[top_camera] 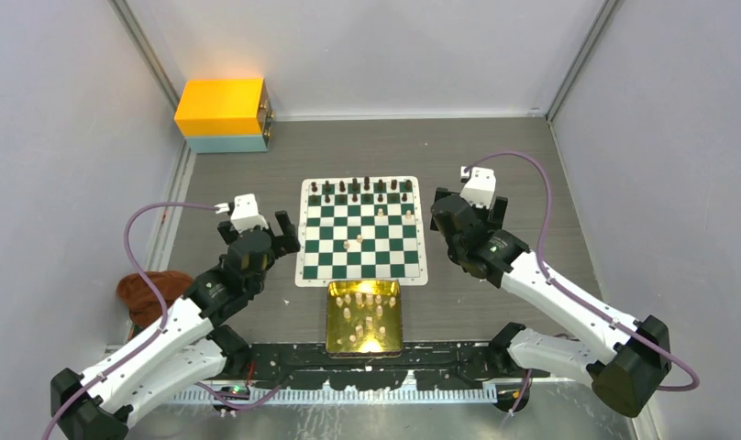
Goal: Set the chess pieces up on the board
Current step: Pick up the storage box at the center of the board.
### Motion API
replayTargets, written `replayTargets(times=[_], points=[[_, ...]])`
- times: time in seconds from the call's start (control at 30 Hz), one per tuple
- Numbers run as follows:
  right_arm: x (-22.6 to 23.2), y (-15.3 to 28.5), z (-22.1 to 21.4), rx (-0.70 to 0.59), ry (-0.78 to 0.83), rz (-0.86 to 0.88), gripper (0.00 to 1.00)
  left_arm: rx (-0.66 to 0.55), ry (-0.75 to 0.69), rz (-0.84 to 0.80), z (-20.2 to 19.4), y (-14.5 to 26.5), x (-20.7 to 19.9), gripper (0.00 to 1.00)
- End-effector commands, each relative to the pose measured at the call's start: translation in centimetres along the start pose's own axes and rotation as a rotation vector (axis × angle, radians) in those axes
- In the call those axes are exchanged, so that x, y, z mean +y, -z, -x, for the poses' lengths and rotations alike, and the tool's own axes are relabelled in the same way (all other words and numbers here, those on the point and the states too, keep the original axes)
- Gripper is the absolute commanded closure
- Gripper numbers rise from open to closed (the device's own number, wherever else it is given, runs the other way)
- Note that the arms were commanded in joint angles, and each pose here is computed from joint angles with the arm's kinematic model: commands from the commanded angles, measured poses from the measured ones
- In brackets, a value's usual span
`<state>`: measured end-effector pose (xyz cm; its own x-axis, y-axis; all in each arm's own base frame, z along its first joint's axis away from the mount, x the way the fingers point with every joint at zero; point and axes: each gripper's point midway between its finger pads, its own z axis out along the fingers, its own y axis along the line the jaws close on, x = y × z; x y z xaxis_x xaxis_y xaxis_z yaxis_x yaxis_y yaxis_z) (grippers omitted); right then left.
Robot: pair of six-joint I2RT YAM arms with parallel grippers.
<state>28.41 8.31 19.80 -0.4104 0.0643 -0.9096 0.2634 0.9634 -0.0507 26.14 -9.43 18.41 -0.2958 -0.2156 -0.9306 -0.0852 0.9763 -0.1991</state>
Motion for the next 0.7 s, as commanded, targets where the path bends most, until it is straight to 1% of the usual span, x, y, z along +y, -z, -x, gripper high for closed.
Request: replayTargets(times=[0.0,0.07,0.1,0.17,0.2,0.3,0.4,0.43,0.53,0.67], points=[[2.2,1.8,0.8,-0.009,-0.047,0.101,0.0,-0.04,0.018,0.05,2.0,0.5,0.7,0.01],[3.8,3.3,-0.7,0.029,-0.042,0.215,0.0,-0.039,0.018,0.05,1.8,0.7,0.9,0.0],[4.5,3.9,-1.9,0.055,-0.038,0.267,0.03,-0.038,0.019,0.05,1.7,0.8,1.0,0.0],[5.8,5.5,-3.2,0.085,-0.045,0.358,0.12,-0.038,0.023,0.054,1.5,0.9,1.2,0.0],[6.0,6.0,-4.0,0.101,-0.045,0.373,0.17,-0.039,0.026,0.056,1.5,0.9,1.2,0.0],[6.6,7.0,-6.5,0.155,-0.016,0.389,0.24,-0.026,0.025,0.06,1.2,0.8,1.2,0.0],[8.1,8.2,-9.0,0.203,0.024,0.434,0.37,-0.017,0.027,0.064,1.0,0.6,1.1,0.0],[8.7,8.8,-9.9,0.215,0.042,0.458,0.39,-0.017,0.03,0.065,0.9,0.5,1.1,0.0],[10.3,9.8,-12.1,0.242,0.084,0.473,0.39,-0.015,0.032,0.068,0.9,0.5,1.1,0.0],[12.0,11.3,-13.7,0.235,0.133,0.472,0.37,-0.013,0.032,0.069,0.9,0.6,1.1,0.0]])
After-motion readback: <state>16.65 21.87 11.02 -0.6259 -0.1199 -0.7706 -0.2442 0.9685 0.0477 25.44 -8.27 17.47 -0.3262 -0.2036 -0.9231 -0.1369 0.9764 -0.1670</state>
